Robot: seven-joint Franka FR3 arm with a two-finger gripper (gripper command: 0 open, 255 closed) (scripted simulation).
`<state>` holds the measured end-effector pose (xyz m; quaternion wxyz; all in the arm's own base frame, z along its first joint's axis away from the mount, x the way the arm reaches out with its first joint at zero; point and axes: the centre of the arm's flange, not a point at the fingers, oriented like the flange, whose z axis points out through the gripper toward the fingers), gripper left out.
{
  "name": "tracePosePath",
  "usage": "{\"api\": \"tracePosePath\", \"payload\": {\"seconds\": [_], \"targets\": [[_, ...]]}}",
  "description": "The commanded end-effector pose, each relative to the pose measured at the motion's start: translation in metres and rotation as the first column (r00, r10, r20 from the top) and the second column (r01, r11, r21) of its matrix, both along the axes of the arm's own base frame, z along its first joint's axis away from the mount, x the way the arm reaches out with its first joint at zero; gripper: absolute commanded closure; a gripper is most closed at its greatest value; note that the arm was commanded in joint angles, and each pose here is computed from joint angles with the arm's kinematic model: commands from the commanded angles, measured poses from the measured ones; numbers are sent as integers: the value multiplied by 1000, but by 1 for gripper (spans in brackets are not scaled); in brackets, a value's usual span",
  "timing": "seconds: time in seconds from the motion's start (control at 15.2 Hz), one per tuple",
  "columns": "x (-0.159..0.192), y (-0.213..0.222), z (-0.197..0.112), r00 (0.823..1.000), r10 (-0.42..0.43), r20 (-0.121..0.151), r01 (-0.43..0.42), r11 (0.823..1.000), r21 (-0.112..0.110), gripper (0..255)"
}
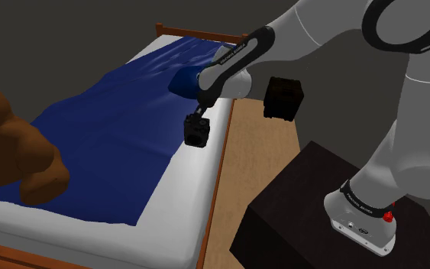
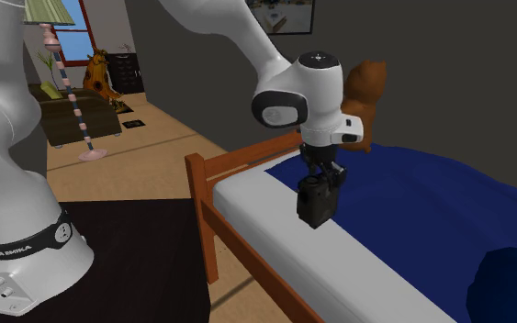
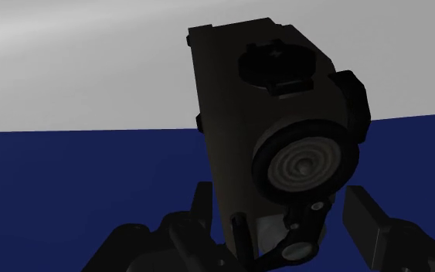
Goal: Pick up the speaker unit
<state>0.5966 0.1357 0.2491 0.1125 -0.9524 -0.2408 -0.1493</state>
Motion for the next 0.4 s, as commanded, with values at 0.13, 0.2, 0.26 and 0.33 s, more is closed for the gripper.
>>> {"api": "tracePosePath", "payload": {"seconds": [0.13, 0.2, 0.26, 0.33], "targets": [[0, 1, 23, 1000, 0, 1, 0, 1000, 0, 255], [0, 1, 28, 1000, 0, 1, 0, 1000, 0, 255], [0, 1, 29, 1000, 0, 1, 0, 1000, 0, 255], [0, 1, 29, 1000, 0, 1, 0, 1000, 0, 255]]}}
